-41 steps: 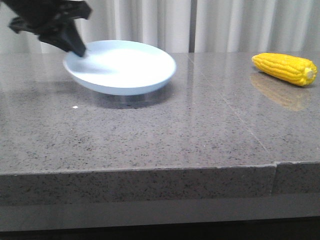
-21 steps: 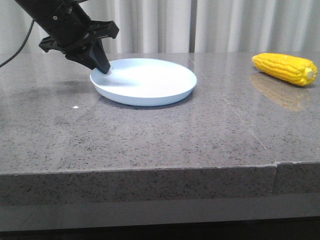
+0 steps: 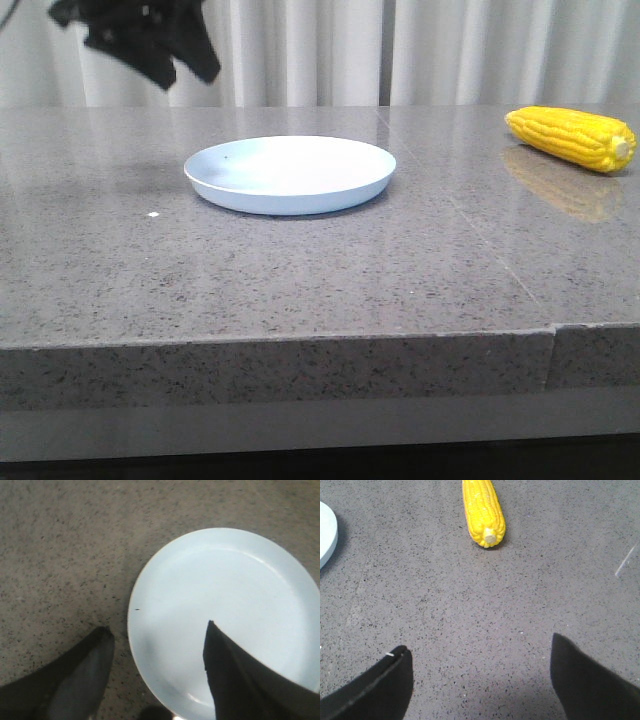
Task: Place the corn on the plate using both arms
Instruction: 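Raise the left gripper away from the plate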
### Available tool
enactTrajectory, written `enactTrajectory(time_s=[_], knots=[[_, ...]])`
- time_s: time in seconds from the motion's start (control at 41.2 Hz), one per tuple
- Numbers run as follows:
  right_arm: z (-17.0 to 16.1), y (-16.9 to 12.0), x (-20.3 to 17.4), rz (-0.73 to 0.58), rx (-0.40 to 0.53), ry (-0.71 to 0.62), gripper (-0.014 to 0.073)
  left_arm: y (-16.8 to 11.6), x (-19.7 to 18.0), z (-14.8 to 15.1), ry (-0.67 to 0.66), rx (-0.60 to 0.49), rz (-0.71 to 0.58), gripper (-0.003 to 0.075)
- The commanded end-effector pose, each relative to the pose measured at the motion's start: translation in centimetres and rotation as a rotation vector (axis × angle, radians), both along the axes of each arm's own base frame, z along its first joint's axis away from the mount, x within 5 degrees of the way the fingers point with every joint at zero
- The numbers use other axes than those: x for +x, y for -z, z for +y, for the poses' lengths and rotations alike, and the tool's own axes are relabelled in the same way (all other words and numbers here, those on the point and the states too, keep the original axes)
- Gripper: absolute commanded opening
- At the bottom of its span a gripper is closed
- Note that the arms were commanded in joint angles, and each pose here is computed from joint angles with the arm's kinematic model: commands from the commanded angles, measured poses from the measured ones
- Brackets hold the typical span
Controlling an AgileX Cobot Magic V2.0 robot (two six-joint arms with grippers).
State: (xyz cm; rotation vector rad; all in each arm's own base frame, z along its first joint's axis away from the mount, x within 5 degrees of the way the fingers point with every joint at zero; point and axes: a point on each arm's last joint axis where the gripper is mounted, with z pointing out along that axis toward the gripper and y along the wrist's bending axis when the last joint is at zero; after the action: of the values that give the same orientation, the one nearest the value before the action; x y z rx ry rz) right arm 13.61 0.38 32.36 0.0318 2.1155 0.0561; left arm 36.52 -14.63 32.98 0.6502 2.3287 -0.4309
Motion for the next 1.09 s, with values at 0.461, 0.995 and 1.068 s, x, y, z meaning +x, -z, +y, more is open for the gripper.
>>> enactTrajectory(time_s=[0.461, 0.995, 1.068], knots=[[-0.1, -1.4, 0.4, -0.095, -0.002, 0.004, 0.0593, -6.5, -17.2, 2.2, 0.032, 0.075, -0.251, 0.04], [-0.1, -1.4, 0.4, -0.095, 0.0, 0.004, 0.0593, -6.3, -25.4, 7.4, -0.003, -0.026, -0.367, 0.04], [-0.1, -1.4, 0.4, -0.094, 0.0, 0.004, 0.0593, -6.3, -25.4, 7.5, -0.003, -0.026, -0.367, 0.04]])
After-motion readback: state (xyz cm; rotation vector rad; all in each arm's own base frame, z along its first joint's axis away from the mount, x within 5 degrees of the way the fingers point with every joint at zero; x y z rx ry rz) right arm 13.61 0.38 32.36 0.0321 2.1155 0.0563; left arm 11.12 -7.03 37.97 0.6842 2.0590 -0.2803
